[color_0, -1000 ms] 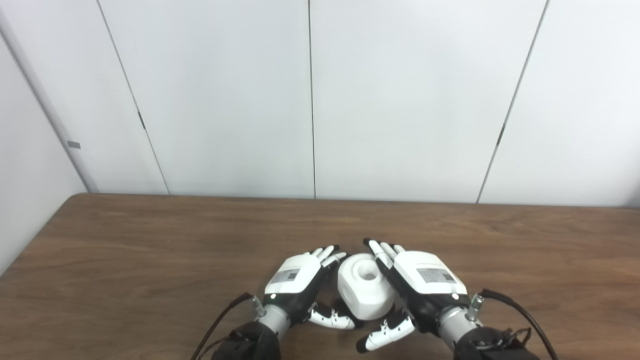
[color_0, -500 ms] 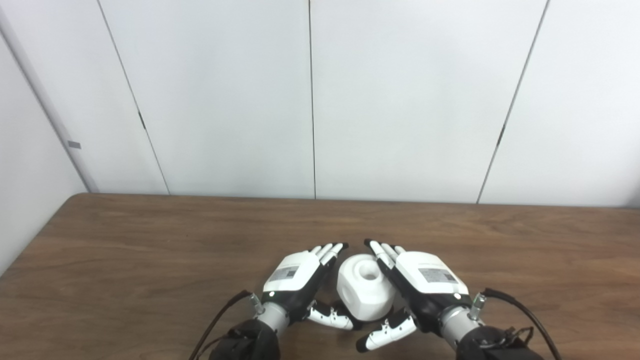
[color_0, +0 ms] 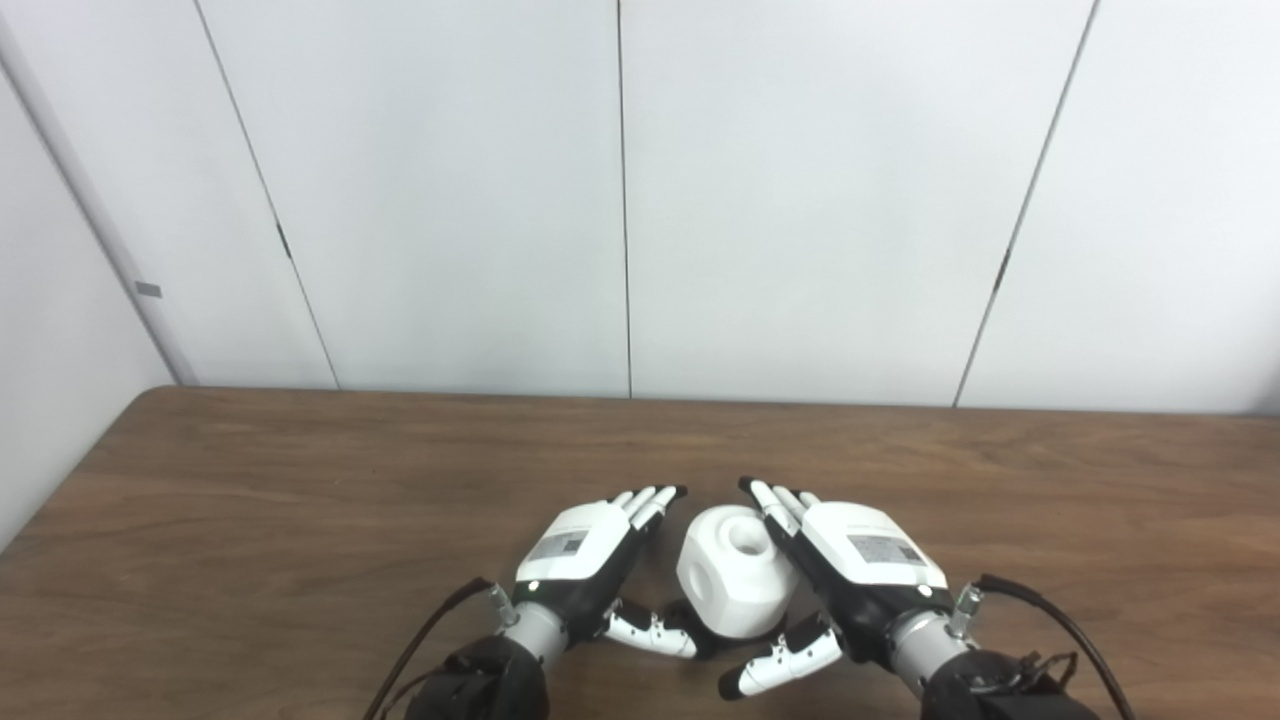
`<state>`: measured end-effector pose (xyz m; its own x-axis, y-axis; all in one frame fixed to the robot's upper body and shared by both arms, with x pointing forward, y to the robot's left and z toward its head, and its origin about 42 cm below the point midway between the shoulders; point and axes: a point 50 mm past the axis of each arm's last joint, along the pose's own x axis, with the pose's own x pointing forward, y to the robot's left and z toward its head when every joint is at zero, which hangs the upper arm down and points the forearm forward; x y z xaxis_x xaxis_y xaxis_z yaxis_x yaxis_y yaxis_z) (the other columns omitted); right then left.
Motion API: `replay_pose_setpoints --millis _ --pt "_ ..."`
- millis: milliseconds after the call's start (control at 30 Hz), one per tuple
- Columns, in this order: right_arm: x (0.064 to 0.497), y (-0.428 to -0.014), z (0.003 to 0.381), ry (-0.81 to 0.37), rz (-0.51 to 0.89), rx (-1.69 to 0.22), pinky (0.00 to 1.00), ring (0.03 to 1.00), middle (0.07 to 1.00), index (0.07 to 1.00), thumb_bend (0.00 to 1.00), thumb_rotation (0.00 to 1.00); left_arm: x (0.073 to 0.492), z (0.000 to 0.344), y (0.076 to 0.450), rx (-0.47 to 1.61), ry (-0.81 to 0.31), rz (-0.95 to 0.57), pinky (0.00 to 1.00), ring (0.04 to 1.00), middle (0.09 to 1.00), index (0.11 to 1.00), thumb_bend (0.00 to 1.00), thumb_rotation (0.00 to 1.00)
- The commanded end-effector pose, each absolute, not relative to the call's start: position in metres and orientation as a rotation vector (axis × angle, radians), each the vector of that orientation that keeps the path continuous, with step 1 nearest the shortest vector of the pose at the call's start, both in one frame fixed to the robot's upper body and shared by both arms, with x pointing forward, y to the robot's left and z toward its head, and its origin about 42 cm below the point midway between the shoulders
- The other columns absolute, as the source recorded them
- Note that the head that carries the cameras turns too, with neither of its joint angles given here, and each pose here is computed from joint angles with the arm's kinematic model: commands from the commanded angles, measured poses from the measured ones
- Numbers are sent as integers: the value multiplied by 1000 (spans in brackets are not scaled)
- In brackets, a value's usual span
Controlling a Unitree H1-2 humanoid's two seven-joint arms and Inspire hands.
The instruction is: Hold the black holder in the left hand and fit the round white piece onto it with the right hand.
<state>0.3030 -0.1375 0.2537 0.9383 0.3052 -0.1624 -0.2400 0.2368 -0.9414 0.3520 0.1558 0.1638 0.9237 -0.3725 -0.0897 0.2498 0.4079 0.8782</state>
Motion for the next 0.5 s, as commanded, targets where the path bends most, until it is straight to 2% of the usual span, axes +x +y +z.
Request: replay_pose_setpoints --millis 0,467 --pt "304 -137 262 -88 364 -1273 625 1000 1000 1000 1000 470 357 185 156 1093 -200 -352 1000 1000 1000 1000 1000 398" --pt "304 -138 263 -96 365 -1271 631 1000 1000 1000 1000 471 357 182 159 1091 -199 -351 1000 1000 1000 1000 1000 389"
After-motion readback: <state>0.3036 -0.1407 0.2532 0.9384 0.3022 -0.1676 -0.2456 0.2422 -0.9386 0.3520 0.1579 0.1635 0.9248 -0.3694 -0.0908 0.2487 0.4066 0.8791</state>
